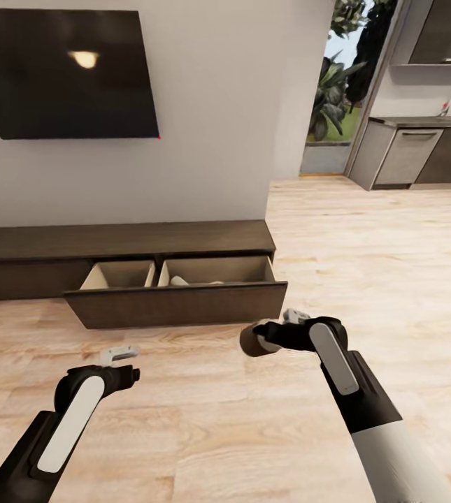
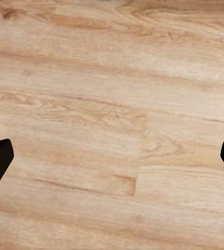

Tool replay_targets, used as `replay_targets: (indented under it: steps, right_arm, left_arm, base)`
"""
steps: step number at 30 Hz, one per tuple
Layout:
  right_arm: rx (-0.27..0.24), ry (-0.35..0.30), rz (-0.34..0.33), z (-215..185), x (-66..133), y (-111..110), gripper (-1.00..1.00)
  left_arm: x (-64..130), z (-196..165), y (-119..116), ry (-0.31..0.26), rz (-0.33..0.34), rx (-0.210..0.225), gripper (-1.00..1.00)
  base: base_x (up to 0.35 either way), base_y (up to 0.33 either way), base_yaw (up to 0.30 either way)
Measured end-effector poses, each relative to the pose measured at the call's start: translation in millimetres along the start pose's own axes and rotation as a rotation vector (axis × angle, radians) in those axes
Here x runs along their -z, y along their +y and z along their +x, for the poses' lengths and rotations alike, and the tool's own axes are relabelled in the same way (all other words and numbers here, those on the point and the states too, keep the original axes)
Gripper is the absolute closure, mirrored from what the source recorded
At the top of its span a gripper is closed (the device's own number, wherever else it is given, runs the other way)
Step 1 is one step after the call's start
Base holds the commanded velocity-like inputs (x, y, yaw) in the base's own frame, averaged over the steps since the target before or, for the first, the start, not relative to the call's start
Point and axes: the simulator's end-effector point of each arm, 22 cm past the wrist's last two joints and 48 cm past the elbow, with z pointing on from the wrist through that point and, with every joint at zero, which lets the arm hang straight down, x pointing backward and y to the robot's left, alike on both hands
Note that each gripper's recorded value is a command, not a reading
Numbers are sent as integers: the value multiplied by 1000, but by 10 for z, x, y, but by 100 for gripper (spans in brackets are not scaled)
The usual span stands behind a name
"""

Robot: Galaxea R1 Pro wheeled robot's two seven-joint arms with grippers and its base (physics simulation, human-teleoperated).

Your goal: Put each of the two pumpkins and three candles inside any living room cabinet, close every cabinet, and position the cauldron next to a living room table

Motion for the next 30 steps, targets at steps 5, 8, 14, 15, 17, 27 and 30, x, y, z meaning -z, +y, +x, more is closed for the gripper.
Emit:
replay_targets:
  steps: [5, 8, 14, 15, 17, 27, 30]
  right_arm:
    - [-8, -33, -19, -112, 79, 40, 100]
    - [-5, -50, -25, -161, 114, 67, 100]
    - [-3, -55, -28, -172, 124, 86, 100]
    - [-3, -54, -27, -168, 120, 85, 100]
    - [-4, -52, -26, -162, 112, 79, 100]
    - [-13, -44, -109, -136, 95, 243, 100]
    - [-13, -46, -205, -145, 130, 446, 100]
  left_arm:
    - [1, 7, -18, 1, 3, -1, -100]
    - [9, -20, -52, -3, 10, -2, -100]
    - [47, -145, -186, -1, 82, 42, -100]
    - [61, -156, -256, 10, 121, 61, -100]
    - [93, -134, -387, 42, 200, 99, -100]
    - [88, -138, -235, 60, 215, 115, -100]
    - [96, -147, -214, 67, 230, 135, -100]
  base:
    - [299, 30, 0]
    - [319, 17, 0]
    - [324, 3, 0]
    - [307, 0, 0]
    - [303, 0, 0]
    - [241, 0, 0]
    - [163, 0, 0]
